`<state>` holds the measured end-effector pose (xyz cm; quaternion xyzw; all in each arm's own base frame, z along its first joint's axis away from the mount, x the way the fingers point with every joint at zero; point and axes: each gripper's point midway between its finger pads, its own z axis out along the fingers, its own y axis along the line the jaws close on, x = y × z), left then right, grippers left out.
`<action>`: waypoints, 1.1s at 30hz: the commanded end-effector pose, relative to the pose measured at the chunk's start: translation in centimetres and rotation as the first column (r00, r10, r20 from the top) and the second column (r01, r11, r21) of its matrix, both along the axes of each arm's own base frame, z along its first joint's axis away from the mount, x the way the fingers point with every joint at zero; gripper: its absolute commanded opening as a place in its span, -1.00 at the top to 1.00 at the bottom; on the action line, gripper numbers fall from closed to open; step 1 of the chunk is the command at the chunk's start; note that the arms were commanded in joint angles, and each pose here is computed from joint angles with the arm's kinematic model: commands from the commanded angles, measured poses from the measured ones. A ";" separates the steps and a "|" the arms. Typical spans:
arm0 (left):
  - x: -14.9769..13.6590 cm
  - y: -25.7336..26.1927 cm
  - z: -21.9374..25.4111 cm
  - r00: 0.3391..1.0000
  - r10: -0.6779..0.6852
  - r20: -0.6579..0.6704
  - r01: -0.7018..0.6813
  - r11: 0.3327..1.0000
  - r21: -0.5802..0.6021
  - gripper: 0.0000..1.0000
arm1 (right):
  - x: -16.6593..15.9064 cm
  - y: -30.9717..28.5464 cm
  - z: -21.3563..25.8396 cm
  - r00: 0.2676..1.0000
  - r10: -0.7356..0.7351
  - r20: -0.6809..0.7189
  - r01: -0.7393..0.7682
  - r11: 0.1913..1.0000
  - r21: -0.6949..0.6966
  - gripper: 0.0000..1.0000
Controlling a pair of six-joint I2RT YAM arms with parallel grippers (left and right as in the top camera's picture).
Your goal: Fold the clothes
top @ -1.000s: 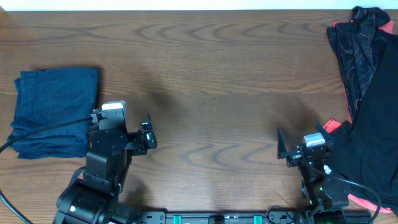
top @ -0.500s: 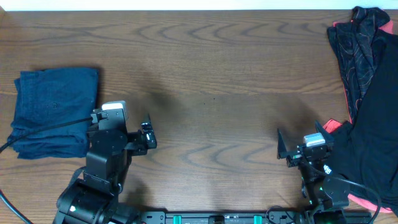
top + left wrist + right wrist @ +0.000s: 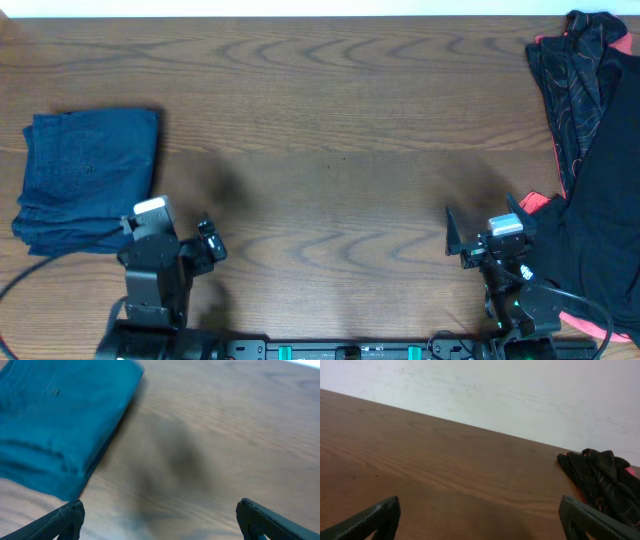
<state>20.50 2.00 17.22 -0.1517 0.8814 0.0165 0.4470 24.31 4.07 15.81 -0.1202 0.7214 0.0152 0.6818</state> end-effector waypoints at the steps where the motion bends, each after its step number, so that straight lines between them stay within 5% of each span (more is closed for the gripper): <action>1: -0.5 0.5 -2.3 0.999 0.027 0.018 -0.027 0.999 -0.019 -0.96 | 0.0 -0.1 0.0 1.000 -0.005 0.003 0.005 1.000 -0.013 -0.99; 10: 1.9 0.6 -4.5 0.962 0.044 0.269 -0.034 0.998 -0.044 -0.96 | 0.0 -0.1 0.0 1.000 -0.005 0.003 0.005 1.000 -0.013 -0.99; 17: 3.8 0.5 -2.9 0.860 0.050 0.508 -0.019 0.998 -0.066 -0.96 | 0.0 -0.1 0.0 1.000 -0.005 0.003 0.005 1.000 -0.013 -0.99; 23: 3.9 0.0 -1.3 0.836 -0.062 0.545 0.022 0.997 0.080 -0.96 | 0.0 -0.1 0.0 1.000 -0.005 0.003 0.005 1.000 -0.013 -0.99; 33: 3.8 -1.4 -3.4 0.872 -0.134 0.471 0.111 0.991 0.077 -0.96 | 0.0 -0.1 0.0 1.000 -0.005 0.003 0.005 1.000 -0.013 -0.99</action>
